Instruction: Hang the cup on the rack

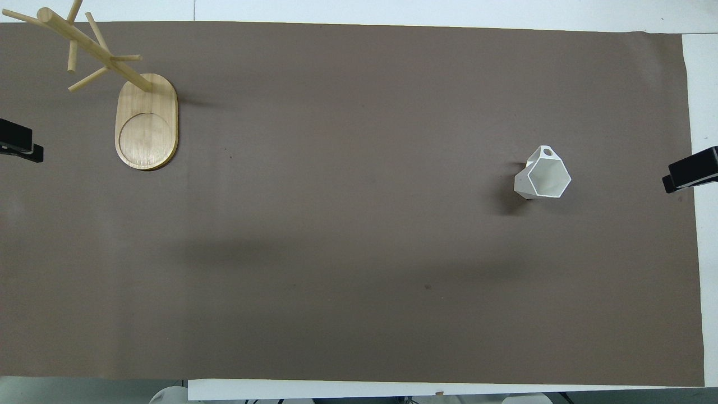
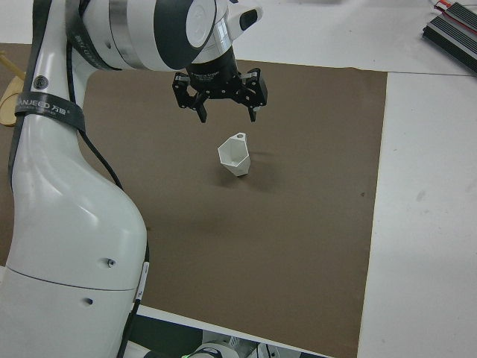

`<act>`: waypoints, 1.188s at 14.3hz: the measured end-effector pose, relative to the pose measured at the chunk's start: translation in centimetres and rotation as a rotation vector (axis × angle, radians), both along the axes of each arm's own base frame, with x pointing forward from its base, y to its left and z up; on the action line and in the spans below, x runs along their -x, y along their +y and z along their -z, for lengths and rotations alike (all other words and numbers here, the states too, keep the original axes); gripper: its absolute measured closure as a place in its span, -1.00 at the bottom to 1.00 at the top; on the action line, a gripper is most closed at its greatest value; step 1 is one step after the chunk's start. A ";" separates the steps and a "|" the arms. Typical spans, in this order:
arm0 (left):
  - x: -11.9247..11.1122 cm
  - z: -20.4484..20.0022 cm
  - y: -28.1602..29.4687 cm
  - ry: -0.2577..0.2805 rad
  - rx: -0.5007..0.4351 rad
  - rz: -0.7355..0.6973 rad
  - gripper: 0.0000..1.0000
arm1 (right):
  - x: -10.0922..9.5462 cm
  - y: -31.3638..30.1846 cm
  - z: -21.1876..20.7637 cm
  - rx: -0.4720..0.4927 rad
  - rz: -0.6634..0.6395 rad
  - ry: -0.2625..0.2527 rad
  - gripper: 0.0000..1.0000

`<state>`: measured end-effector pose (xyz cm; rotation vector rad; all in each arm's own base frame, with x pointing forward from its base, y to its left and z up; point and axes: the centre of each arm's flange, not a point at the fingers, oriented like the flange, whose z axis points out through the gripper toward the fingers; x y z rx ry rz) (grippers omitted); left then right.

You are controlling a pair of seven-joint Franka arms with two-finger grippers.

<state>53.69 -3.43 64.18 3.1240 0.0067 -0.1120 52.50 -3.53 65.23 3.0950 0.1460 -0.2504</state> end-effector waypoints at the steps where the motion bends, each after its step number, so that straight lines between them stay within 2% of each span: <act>1: 0.0 0.0 0.0 0.000 0.000 0.000 -1.00 | 0.0 0.0 0.0 0.000 0.000 0.001 -0.99; 10: 0.0 0.0 0.0 0.000 0.000 0.000 -1.00 | 0.2 0.0 0.3 -0.003 -0.006 0.011 -0.99; 11: 0.0 0.0 0.0 0.000 0.000 0.000 -1.00 | 0.0 0.0 0.4 -0.016 -0.052 0.005 -0.99; 14: 0.0 0.0 0.0 0.000 0.000 0.000 -1.00 | -0.5 -1.7 1.4 -0.063 -0.330 -0.014 -0.99; 17: 0.0 0.0 0.0 0.000 0.000 0.000 -1.00 | -1.2 -8.9 4.0 -0.229 -0.603 -0.090 -0.99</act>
